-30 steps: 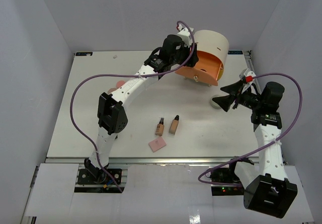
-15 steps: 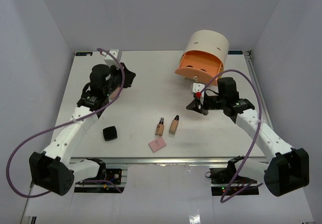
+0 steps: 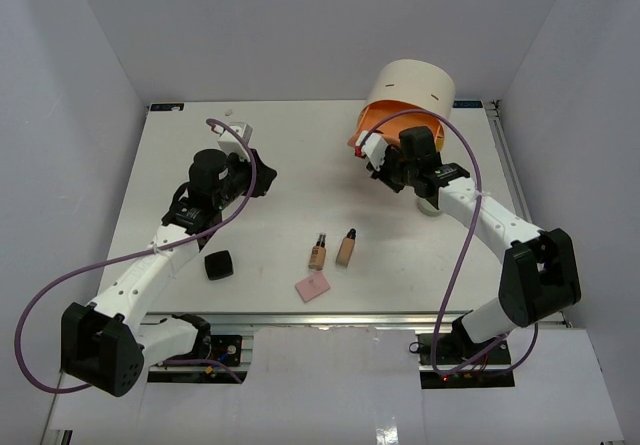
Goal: Organize the makeup
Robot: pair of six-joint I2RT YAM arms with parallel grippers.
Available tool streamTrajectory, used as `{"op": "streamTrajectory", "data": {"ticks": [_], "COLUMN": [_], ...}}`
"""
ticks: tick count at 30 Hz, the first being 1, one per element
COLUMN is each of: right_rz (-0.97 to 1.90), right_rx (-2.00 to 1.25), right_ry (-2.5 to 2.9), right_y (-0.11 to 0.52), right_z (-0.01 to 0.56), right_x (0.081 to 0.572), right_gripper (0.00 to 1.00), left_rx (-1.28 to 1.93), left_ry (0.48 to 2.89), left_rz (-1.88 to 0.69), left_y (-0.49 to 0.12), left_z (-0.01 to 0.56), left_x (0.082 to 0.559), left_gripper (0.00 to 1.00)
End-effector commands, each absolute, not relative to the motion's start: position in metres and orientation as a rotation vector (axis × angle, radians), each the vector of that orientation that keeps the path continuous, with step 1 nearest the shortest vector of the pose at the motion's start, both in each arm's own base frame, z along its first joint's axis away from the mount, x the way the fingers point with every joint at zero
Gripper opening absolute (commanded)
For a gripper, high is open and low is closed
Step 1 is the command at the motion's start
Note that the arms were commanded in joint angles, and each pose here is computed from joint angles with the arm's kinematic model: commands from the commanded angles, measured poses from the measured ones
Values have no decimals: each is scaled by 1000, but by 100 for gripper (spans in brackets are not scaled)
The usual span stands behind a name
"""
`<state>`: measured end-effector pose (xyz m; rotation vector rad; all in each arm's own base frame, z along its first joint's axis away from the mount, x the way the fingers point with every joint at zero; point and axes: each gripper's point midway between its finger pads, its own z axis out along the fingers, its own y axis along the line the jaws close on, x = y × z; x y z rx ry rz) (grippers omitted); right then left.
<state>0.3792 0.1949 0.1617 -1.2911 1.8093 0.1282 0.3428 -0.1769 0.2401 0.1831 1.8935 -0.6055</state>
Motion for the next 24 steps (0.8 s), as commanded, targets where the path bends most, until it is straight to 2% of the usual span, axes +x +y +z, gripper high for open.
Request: {"op": "streamTrajectory", "data": {"ticks": [1, 8, 19, 24], "right_rz": [-184, -347, -431, -458], "right_rx": [-1077, -930, -798, -746], "right_ry": [1789, 1733, 1710, 1715], "right_y": [167, 151, 137, 127], "right_z": [201, 234, 253, 259], "right_x": [431, 463, 496, 509], "right_gripper": [13, 14, 18, 24], "left_rx": [185, 191, 194, 220], "left_ry": [1831, 1842, 1855, 1849], "left_rz": [-625, -646, -660, -691], "left_y": [-177, -180, -183, -188], "left_z": [261, 257, 253, 253], "left_x": [339, 339, 339, 337], "left_gripper": [32, 39, 40, 41]}}
